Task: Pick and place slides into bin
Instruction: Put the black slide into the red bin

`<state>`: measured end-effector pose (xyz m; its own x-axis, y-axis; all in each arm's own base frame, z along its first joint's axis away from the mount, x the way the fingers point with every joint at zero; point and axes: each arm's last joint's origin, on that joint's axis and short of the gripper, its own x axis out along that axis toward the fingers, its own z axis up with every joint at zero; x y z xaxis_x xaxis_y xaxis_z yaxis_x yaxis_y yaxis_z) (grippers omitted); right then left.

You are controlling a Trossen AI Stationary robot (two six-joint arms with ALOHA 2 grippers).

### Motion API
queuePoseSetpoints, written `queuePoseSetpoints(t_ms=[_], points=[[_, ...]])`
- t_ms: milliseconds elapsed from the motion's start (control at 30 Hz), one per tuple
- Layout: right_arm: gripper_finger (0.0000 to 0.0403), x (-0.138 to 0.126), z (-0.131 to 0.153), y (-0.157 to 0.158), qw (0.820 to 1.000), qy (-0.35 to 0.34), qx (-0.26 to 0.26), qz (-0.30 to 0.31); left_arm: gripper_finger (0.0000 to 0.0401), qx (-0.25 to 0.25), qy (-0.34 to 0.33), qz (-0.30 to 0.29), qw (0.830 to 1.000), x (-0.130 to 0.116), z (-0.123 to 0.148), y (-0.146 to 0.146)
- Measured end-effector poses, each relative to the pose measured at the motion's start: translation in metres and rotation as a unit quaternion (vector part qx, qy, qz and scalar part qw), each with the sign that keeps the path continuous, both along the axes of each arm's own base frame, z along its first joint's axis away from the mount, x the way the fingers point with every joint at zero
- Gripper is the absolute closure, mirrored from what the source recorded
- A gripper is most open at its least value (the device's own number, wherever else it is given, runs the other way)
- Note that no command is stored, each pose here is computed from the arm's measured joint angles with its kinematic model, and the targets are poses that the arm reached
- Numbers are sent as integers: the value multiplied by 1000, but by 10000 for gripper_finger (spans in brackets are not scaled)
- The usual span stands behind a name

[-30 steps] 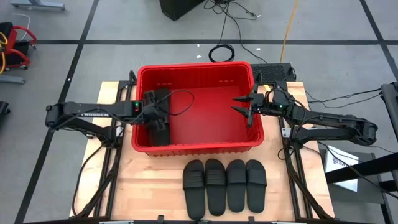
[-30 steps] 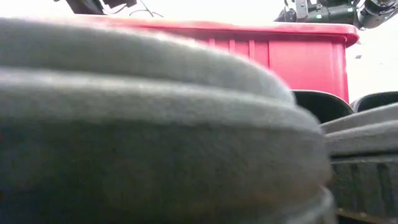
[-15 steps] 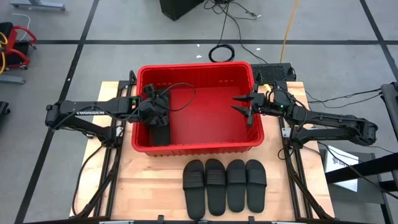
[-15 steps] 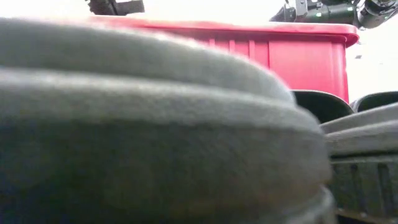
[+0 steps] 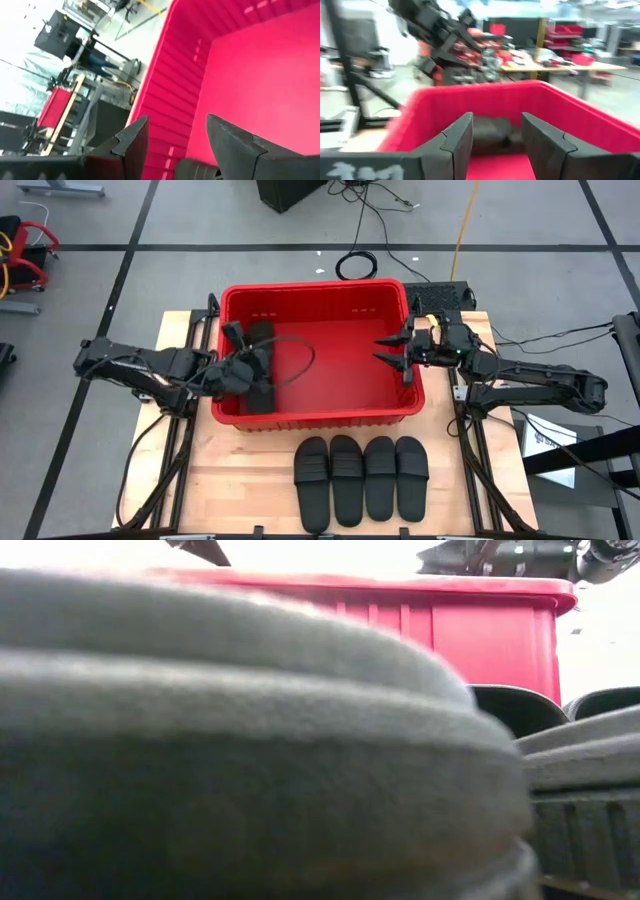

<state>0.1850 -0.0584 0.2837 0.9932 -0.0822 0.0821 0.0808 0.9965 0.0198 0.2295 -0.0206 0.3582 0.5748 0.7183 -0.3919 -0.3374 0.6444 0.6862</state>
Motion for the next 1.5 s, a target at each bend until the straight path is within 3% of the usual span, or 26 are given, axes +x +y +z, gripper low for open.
queuePoseSetpoints(t_ms=[467,767,1033,1233,1500], points=[[248,2,15,40,990,-70,-1,120,194,14,-67,-74,995,7,-5,-71],[248,1,22,69,976,-105,4,189,194,31,-65,-117,991,22,-31,-121],[248,-1,22,92,981,-112,-9,156,194,16,-70,-147,987,23,-55,-158],[248,-4,21,107,983,-105,-6,151,194,-8,-87,-169,982,33,-44,-188],[248,-10,21,126,983,-103,-6,151,194,17,-32,-192,981,53,-60,-229]])
